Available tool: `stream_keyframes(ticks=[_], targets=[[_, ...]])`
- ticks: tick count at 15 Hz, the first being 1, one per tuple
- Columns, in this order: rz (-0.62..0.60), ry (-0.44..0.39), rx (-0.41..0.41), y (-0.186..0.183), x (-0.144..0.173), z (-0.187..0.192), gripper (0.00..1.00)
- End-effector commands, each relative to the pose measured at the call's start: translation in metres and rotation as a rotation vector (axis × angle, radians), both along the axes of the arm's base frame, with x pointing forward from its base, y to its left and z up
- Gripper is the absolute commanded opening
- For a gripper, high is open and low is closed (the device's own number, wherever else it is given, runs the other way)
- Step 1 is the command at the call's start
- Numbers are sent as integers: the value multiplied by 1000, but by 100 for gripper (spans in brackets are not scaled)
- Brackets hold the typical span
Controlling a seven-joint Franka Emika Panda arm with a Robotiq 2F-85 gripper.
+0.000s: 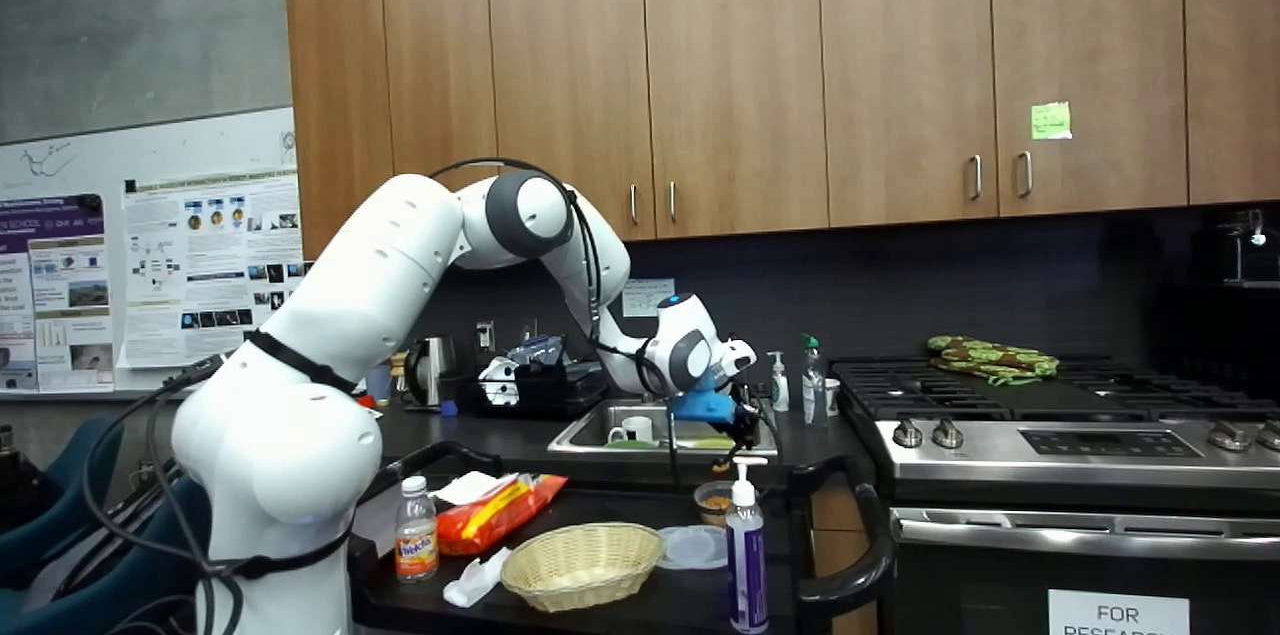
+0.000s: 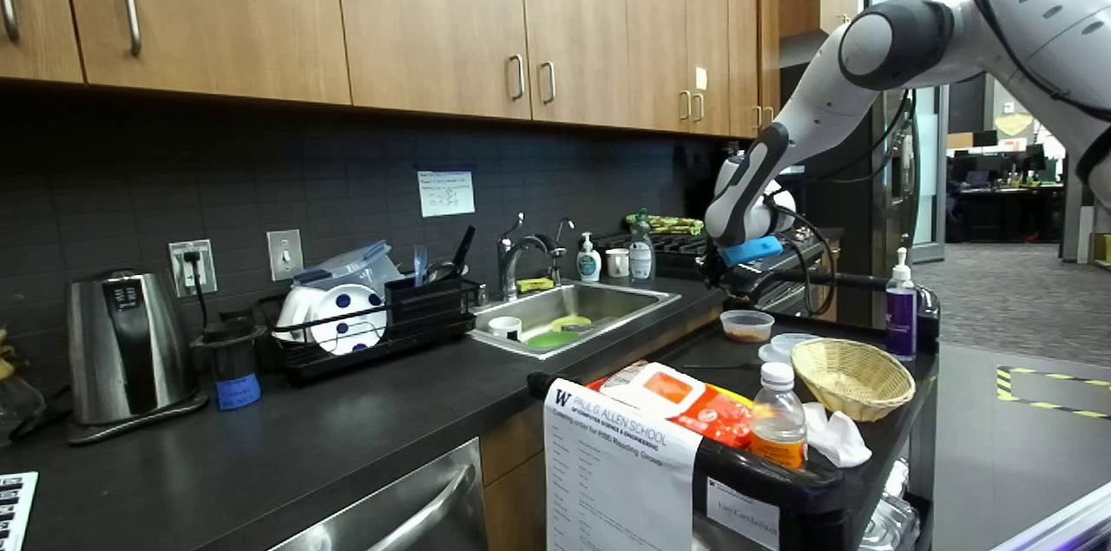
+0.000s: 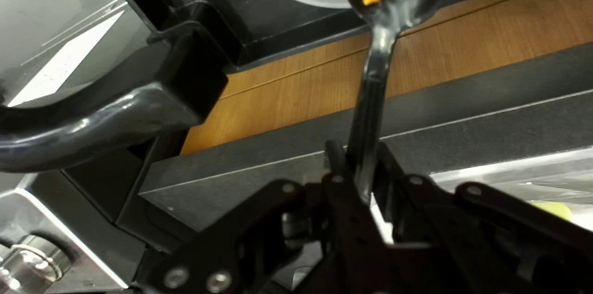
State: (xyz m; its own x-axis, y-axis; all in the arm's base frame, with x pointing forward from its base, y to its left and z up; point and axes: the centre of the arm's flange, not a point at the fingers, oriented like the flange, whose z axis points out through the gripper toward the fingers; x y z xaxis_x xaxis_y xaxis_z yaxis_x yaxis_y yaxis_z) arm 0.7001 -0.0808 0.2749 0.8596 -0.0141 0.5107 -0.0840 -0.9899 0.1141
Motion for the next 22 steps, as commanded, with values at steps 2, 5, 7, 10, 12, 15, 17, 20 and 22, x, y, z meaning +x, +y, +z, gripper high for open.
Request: stream_keyframes(ticks=[2, 5, 7, 10, 12, 15, 17, 20, 22], targets=[[10, -36, -4, 6, -12, 18, 4], [22, -40, 20, 5, -13, 23, 4], [23, -36, 44, 5, -13, 21, 4], [21, -22, 88, 3, -14, 15, 4], [12, -3, 128, 0, -16, 10, 4], [0, 9, 181, -6, -19, 6, 4], [-3, 11, 212, -11, -19, 5, 4], [-4, 22, 256, -18, -20, 5, 4], [0, 36, 289, -21, -20, 3, 4]])
